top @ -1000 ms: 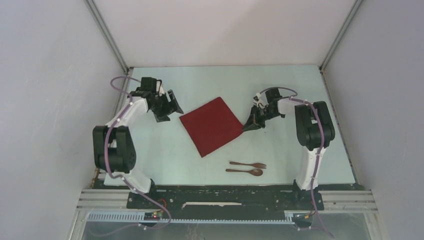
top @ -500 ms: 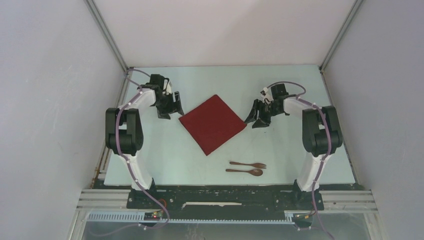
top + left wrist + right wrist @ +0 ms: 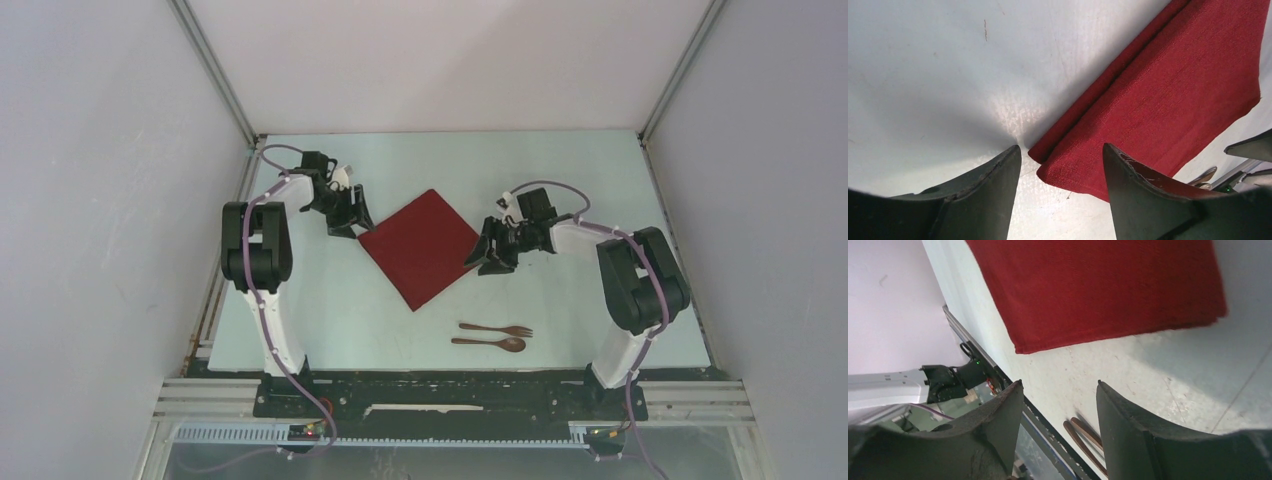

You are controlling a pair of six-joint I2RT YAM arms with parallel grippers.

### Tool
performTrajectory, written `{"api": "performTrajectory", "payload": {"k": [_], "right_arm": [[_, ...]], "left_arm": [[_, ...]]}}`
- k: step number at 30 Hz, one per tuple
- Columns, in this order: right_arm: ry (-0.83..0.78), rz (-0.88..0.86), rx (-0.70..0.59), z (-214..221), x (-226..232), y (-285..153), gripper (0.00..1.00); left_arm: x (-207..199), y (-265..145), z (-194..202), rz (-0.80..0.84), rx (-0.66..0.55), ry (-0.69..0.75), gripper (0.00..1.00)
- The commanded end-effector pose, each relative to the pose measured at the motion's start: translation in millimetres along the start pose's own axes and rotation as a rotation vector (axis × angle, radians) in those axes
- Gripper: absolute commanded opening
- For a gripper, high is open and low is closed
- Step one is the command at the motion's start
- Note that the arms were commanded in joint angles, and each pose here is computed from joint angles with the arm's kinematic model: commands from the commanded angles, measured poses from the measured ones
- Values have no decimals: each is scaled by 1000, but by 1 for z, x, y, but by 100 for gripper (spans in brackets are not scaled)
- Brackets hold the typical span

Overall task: Fold the napkin into a case and place the utensils inside
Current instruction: Rotate the square-folded napkin at the center of the board.

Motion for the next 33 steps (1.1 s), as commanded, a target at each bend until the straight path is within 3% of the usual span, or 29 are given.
{"api": "performTrajectory", "payload": {"k": [1,4,8,12,17,23,26,33], "right_arm": [[66,-78,-78,-14,7,-1,64],[-35,-131,-64,-10,24,4,65],[-249,-27,-76,-3,36,12,69],[-104,51,-94,-12,8,8,68],[-32,37,-96,-17,-6,-4,68],[-33,46,-107,-13,-9,-11,68],[11,51,-113,-11,-15,-10,67],[108,43,-157,-20,-25,-7,67]], "left_arm": [[9,2,0,-37,18,30,68],[14,0,1,-63,14,22,64],[13,-2,3,-63,9,7,56],[12,-2,5,-58,15,-6,51],[16,1,11,-74,33,-44,37],[22,-1,16,-100,22,-93,19],[25,-2,21,-118,4,-166,3],[31,-7,58,-79,-140,-413,0]]}}
Point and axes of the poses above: each gripper's point midway between its finger pads, its own y axis out along the fingers, its own x axis along the line the jaws close on, z = x × y, the point moved 1 cm from there along -y, back along the fingers, and after that the axes turned 9 degrees about -y, right-handed, at the moved point
